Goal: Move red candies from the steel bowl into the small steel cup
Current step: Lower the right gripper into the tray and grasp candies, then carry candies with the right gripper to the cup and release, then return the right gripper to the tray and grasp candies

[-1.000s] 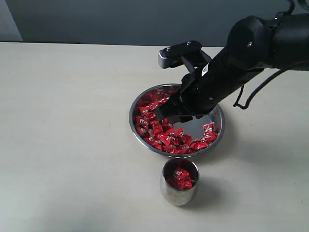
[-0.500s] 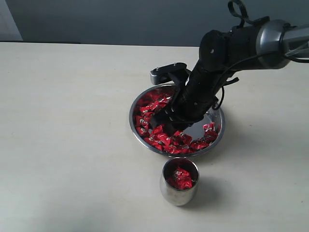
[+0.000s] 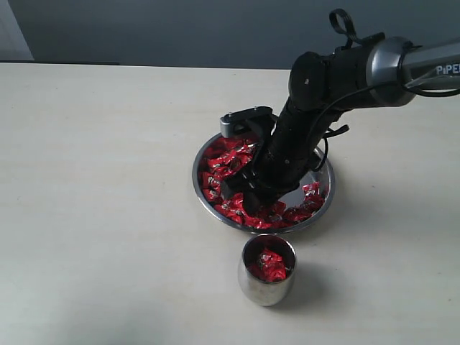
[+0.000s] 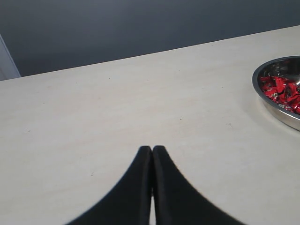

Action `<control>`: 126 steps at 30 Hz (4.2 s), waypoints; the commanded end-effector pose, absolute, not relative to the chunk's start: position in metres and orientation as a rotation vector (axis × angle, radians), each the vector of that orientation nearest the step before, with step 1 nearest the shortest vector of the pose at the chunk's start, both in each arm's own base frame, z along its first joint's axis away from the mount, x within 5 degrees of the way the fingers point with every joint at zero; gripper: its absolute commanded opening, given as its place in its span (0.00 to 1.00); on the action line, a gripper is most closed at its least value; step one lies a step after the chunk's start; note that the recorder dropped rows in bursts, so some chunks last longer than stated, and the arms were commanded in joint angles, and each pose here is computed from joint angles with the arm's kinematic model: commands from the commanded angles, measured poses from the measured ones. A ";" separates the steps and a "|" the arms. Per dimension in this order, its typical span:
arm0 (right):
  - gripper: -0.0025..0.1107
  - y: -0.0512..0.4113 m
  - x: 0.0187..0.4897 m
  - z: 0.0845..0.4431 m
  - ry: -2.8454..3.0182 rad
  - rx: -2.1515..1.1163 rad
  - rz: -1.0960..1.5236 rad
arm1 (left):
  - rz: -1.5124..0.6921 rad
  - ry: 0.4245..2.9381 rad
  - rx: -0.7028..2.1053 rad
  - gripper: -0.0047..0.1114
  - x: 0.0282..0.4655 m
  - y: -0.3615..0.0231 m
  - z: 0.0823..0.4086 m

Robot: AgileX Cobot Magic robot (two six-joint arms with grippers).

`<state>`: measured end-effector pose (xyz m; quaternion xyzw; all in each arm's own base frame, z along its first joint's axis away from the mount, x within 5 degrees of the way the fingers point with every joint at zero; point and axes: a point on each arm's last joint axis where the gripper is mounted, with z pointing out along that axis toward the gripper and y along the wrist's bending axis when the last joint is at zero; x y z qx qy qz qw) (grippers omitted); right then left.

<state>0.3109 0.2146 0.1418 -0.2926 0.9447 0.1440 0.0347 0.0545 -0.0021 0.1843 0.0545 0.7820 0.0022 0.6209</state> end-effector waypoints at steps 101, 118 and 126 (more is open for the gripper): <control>0.30 0.203 0.322 0.132 2.819 -0.873 0.169 | -0.005 1.785 0.125 0.04 0.054 -0.003 0.186; 0.03 0.201 0.322 0.158 2.742 -0.866 0.168 | -0.005 1.785 0.125 0.04 0.054 -0.003 0.186; 0.03 0.198 0.287 0.211 2.814 -0.806 0.363 | -0.005 1.785 0.125 0.04 0.054 -0.003 0.186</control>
